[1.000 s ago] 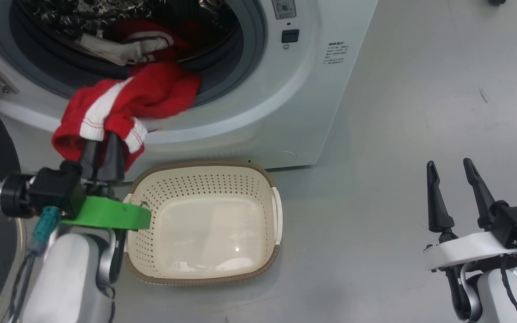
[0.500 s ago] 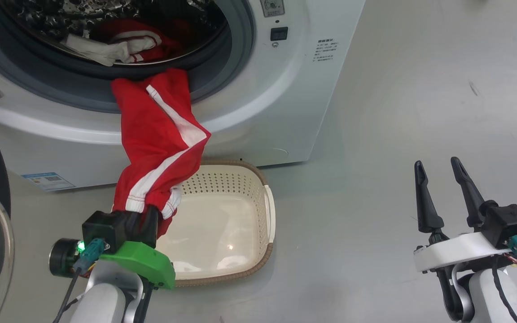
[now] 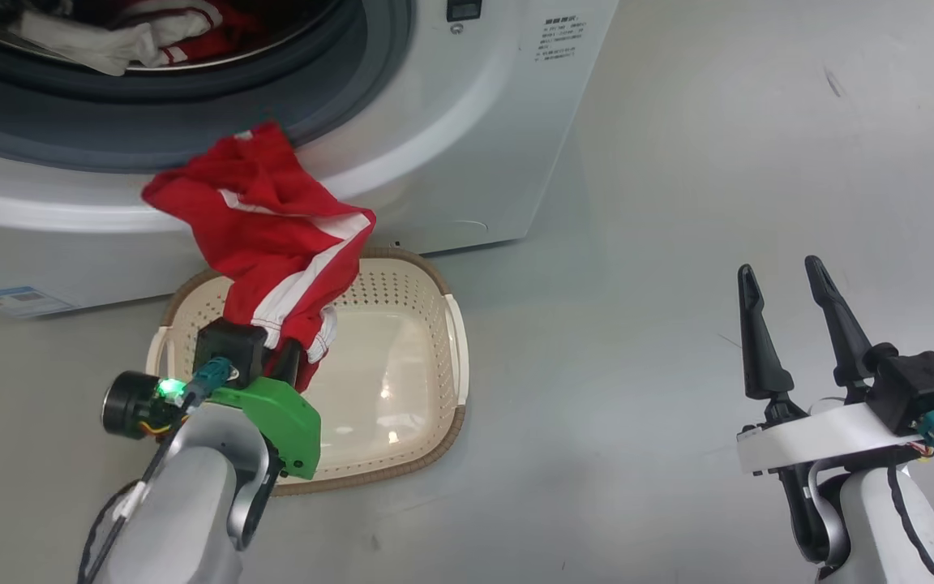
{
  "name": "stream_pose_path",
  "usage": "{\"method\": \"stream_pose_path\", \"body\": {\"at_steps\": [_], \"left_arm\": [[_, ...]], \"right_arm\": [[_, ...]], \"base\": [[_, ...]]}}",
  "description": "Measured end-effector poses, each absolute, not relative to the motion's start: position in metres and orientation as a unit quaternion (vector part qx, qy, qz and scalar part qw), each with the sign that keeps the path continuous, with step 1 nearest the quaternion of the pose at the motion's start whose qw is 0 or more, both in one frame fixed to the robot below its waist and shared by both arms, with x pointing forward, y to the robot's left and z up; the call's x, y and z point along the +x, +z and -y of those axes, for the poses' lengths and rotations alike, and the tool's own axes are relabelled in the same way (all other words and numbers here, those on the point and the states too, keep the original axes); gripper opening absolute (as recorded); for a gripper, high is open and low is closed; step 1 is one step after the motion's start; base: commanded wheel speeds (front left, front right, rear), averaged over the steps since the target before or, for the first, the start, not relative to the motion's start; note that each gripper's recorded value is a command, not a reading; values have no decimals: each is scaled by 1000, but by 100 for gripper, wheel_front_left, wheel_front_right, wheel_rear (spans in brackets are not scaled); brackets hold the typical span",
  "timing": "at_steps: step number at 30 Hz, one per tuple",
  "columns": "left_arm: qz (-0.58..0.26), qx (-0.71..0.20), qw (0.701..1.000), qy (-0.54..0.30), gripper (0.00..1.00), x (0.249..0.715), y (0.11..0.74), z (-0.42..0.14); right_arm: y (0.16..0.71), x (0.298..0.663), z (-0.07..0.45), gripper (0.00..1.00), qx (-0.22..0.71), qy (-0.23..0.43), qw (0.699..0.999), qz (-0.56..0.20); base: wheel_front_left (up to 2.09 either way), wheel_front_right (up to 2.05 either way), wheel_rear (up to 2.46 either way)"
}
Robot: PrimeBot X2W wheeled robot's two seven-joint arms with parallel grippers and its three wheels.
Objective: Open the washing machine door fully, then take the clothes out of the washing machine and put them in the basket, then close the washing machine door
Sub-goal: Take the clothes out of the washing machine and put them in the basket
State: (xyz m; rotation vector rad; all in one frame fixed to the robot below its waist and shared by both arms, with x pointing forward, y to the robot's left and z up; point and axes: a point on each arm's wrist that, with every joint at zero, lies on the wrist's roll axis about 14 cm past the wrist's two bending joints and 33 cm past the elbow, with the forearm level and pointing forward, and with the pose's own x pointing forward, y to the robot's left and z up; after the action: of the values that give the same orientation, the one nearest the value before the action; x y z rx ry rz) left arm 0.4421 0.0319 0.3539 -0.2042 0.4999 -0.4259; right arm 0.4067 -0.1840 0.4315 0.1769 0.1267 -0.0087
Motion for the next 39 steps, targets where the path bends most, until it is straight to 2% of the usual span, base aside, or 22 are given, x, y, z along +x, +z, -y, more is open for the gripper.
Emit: {"method": "stream_pose_path", "body": {"at_steps": [5, 15, 16, 17, 18, 23, 39], "left_arm": [[-277, -46, 929, -242, 0, 446, 324, -24], [-348, -71, 909, -218, 0, 444, 273, -24], [-352, -75, 908, -215, 15, 445, 270, -23], [-357, -82, 907, -210, 49, 446, 267, -23], [-362, -88, 905, -206, 100, 447, 264, -22], [-374, -93, 901, -198, 100, 448, 252, -20], [-294, -95, 939, -153, 100, 465, 285, -46]], "right_arm": [[425, 412, 189, 100, 89, -14, 993, -69], [411, 414, 201, 100, 87, -32, 992, -87], [409, 414, 202, 100, 88, -34, 992, -89], [407, 414, 203, 100, 89, -36, 991, -91], [406, 415, 203, 100, 88, -37, 991, -92], [399, 417, 205, 100, 87, -41, 990, -100], [406, 422, 201, 100, 94, -35, 991, -88]], "base": [[0, 0, 0], [0, 0, 0], [0, 0, 0], [0, 0, 0], [0, 0, 0], [0, 0, 0], [0, 0, 0]]}}
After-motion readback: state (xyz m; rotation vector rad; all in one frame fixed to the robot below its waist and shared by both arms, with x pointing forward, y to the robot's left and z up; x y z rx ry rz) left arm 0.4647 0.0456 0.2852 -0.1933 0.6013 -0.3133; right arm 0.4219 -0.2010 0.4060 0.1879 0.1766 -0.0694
